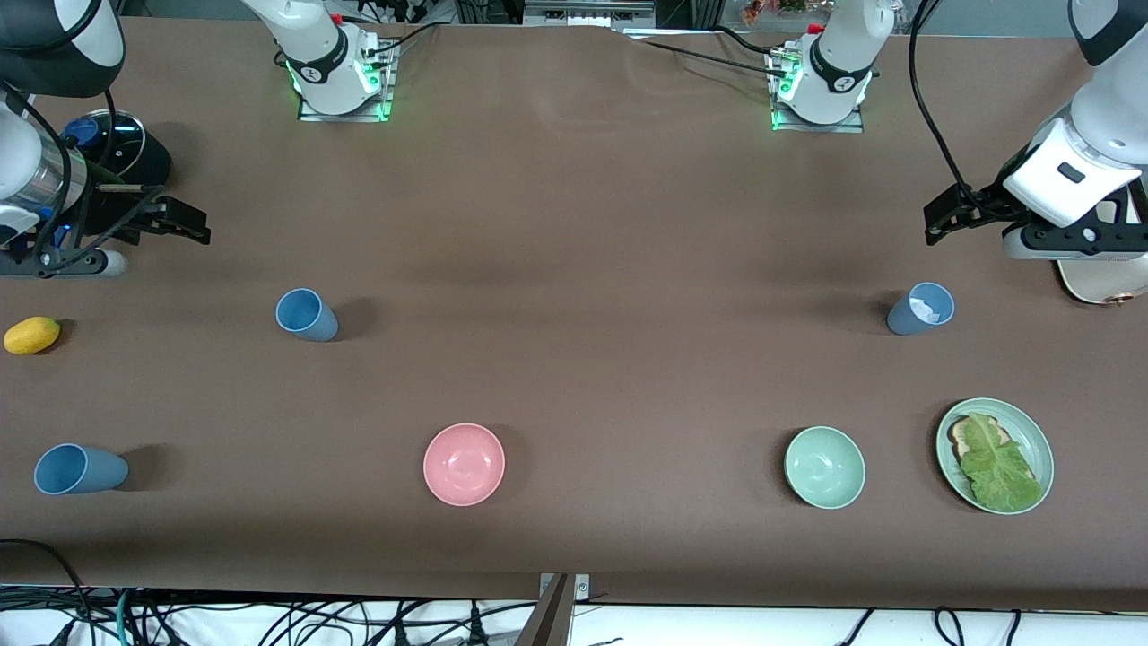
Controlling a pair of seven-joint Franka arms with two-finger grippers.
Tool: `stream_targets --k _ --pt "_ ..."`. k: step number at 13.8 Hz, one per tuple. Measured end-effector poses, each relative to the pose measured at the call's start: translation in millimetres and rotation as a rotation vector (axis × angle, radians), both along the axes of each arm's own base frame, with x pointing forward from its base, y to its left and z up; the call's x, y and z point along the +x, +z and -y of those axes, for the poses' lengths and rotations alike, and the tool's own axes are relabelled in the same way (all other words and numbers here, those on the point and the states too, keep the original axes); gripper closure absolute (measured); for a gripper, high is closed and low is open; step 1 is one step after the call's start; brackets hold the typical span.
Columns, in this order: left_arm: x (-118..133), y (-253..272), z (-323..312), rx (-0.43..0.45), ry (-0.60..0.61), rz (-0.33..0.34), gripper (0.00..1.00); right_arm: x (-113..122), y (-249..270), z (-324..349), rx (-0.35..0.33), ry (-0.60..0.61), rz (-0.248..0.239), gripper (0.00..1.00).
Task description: Stack blue cups with both arms
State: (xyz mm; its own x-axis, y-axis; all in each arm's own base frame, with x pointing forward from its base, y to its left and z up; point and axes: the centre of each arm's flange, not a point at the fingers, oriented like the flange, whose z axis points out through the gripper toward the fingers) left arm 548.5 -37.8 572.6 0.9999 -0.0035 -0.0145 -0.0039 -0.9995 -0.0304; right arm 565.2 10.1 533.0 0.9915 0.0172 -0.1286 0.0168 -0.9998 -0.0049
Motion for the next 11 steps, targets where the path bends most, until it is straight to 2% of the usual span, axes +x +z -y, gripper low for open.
stream_targets --k 11 --pt "0.0 1.0 0.9 0.0 -0.001 0.001 0.0 0.9 -2.4 0.0 0.0 0.0 -0.004 0.0"
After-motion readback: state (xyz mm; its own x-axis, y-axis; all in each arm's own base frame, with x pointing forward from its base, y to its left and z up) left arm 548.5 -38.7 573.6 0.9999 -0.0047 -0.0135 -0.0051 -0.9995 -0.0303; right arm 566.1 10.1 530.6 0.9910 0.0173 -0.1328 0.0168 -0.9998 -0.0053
